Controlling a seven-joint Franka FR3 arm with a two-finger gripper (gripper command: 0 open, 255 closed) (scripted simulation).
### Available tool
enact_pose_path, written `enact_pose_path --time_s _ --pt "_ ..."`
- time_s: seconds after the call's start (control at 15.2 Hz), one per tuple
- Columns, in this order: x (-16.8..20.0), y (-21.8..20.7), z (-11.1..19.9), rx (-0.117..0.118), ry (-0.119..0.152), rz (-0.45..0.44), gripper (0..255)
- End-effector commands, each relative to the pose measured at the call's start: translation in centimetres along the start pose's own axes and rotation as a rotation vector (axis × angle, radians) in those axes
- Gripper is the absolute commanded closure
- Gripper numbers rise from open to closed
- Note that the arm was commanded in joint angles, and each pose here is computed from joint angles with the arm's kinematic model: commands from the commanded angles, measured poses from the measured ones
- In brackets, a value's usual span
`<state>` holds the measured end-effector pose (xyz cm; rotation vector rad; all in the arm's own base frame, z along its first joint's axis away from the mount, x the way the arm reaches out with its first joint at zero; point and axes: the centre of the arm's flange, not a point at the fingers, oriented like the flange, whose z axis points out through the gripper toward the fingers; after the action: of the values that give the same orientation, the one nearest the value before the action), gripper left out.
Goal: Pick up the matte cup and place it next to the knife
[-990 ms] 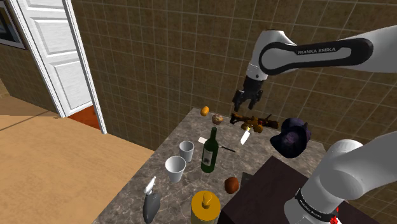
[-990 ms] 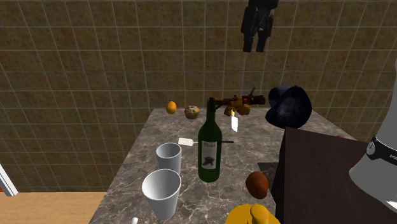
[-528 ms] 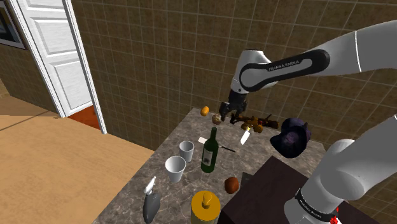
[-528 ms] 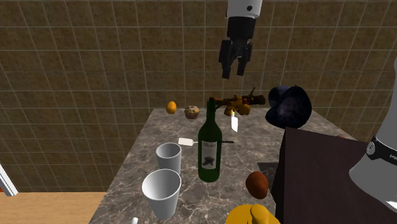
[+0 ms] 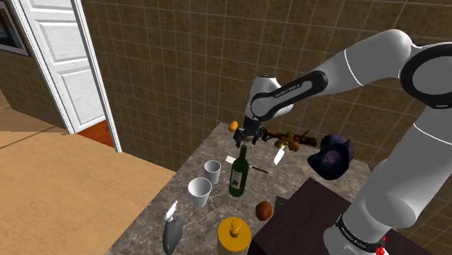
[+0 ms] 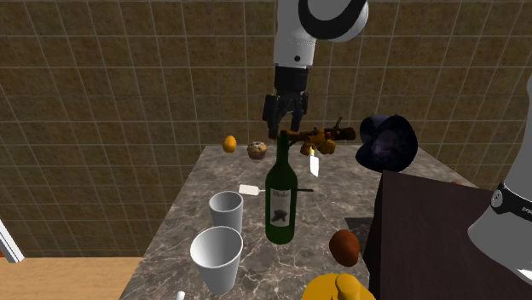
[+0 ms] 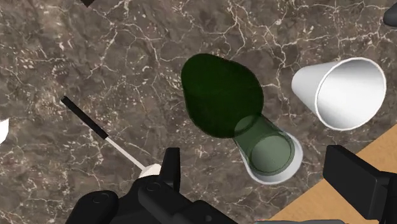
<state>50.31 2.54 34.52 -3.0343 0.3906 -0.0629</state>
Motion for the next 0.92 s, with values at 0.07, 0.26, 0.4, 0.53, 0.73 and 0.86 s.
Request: enact_pose_path --time_s 0.07,0.26,0.4,0.53,0.73,0.86 --pt "2.0 -0.7 3.5 0.001 -0.001 0.002 0" --pt "3.9 -1.7 6.9 0.003 -0.002 0.003 0" --pt "5.1 -2.4 9.1 0.004 -0.003 0.004 0" --pt "6.4 -3.0 11.3 0.005 -0.004 0.005 0" --pt "8.3 -4.0 14.7 0.006 -0.005 0.006 0" --pt "9.5 -4.7 16.9 0.007 -0.006 0.007 0"
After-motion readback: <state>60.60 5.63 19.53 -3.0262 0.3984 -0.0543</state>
